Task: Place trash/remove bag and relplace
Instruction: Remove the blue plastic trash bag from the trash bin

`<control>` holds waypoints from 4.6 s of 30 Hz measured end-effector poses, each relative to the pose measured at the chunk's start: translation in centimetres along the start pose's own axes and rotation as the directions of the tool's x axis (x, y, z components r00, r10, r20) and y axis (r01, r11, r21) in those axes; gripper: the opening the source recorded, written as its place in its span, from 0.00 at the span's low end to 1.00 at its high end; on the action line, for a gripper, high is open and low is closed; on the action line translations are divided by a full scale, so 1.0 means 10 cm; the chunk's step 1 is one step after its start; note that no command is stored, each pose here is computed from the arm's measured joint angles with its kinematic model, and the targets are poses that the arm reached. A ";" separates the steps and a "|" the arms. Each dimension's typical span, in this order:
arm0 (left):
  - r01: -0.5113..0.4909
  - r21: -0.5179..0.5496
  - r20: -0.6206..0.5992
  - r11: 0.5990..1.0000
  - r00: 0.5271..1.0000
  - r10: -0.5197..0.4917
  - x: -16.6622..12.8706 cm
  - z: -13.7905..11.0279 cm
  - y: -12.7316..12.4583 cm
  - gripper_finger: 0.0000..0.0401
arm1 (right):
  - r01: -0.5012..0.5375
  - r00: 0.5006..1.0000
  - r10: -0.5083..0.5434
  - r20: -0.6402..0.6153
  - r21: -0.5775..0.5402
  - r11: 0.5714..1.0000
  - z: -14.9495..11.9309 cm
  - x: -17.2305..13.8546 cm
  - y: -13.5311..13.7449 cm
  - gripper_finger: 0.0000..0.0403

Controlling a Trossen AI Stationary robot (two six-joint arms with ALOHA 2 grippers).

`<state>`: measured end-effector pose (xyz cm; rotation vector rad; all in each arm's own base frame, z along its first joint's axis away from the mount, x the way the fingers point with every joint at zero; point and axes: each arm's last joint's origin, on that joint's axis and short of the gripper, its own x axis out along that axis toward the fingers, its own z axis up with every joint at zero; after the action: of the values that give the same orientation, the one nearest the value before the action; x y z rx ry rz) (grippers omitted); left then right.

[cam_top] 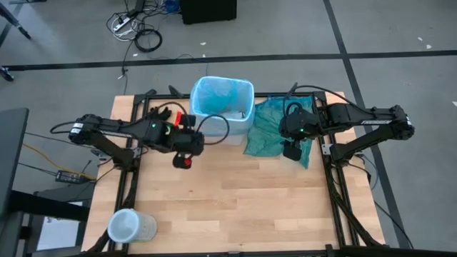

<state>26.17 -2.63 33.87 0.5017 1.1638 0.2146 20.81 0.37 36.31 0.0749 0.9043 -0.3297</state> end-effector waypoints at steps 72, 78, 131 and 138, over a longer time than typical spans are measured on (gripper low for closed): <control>-0.283 -0.201 0.214 0.938 0.922 0.324 -0.88 0.34 0.27 0.00 | -0.020 1.000 0.020 -0.004 0.028 0.999 0.00 0.00 0.01 0.49; -0.346 -0.198 0.232 0.917 0.893 0.387 -1.09 0.31 0.46 0.00 | -0.020 1.000 0.020 -0.005 0.029 0.999 0.00 0.00 0.01 0.47; 0.169 -0.234 0.337 0.958 0.938 -0.083 -0.80 0.85 0.62 0.00 | -0.200 0.854 0.168 0.492 0.012 0.980 0.39 0.15 0.17 0.58; 0.183 -0.256 0.362 0.949 0.929 -0.081 -0.76 0.91 0.60 0.00 | -0.201 0.747 0.202 0.634 -0.075 0.977 0.54 0.06 0.19 0.70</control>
<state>32.11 -2.98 45.81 0.1910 0.7979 0.1642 25.84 0.98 39.01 0.0525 0.2050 -0.1290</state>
